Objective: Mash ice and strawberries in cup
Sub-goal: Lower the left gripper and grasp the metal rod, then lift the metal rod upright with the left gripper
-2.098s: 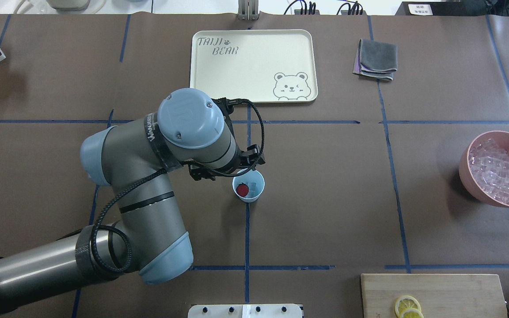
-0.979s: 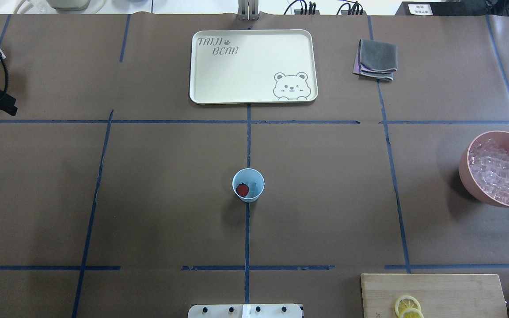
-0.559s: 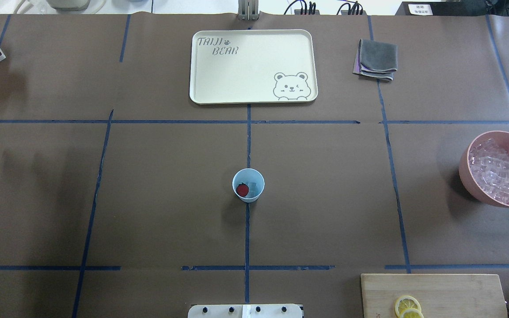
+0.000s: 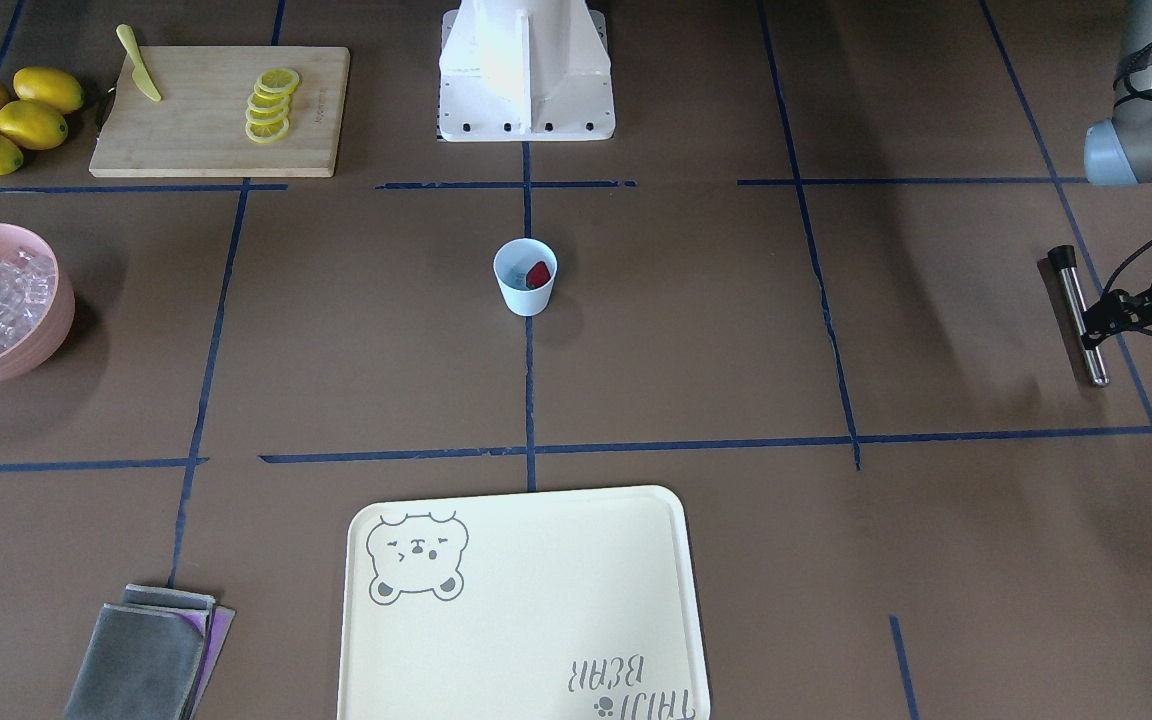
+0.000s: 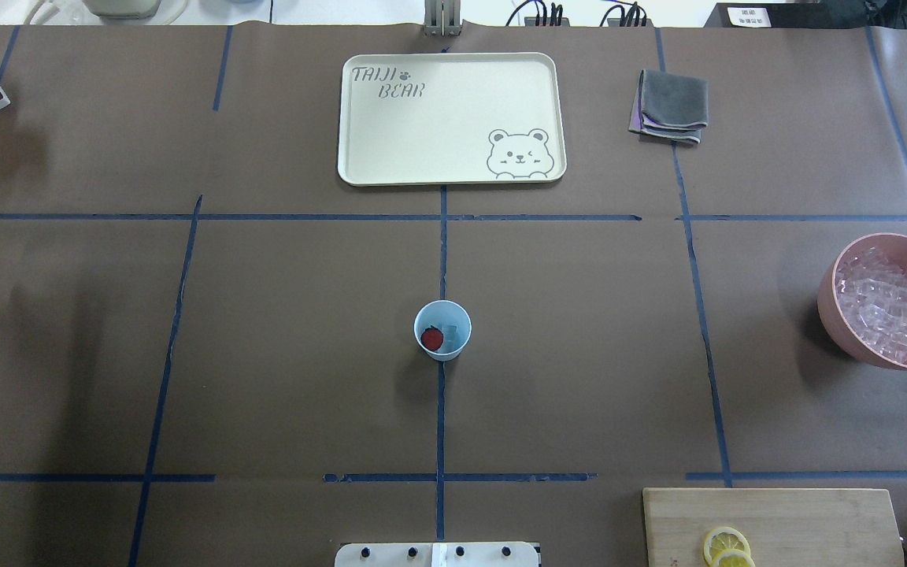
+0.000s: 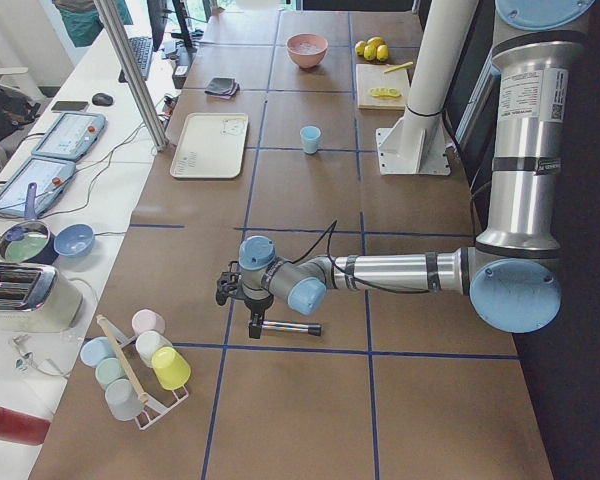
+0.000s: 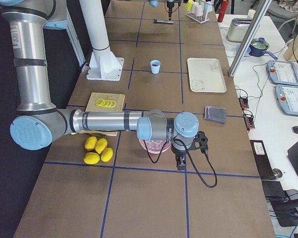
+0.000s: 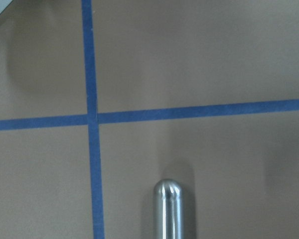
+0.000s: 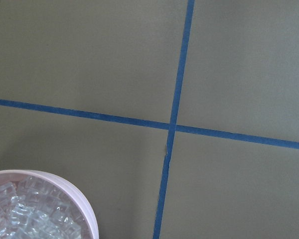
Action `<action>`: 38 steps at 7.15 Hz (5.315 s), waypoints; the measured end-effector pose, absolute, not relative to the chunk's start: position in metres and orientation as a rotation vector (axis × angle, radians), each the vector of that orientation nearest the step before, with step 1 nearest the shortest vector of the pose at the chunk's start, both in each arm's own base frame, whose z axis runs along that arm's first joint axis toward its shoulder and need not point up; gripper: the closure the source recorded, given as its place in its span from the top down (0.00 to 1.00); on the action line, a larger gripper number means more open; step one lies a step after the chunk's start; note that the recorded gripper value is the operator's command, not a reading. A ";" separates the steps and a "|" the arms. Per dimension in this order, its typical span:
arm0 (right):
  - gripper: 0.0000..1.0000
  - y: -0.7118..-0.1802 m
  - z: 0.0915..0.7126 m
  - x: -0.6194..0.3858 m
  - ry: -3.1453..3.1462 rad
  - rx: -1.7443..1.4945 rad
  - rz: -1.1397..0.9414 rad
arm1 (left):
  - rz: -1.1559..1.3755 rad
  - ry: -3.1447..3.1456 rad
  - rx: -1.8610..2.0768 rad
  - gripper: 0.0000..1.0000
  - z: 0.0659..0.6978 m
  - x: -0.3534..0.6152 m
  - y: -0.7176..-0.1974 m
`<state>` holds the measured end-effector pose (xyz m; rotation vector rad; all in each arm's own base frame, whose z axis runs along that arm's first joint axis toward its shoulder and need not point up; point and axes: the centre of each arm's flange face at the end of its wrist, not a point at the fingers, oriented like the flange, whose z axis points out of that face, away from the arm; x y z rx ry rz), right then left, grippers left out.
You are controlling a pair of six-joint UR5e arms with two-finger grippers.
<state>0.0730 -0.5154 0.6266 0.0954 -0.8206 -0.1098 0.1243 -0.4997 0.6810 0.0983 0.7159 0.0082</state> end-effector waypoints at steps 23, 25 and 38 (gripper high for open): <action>0.99 -0.517 0.622 0.074 -0.819 0.104 -0.111 | 0.013 0.830 0.100 0.00 0.661 0.154 -0.492; 0.99 -0.516 0.624 0.073 -0.822 0.100 -0.110 | 0.011 0.882 0.235 0.00 0.593 0.126 -0.508; 0.99 -0.508 0.603 0.081 -0.813 0.146 -0.112 | -0.052 1.360 1.247 0.00 0.246 0.325 -0.457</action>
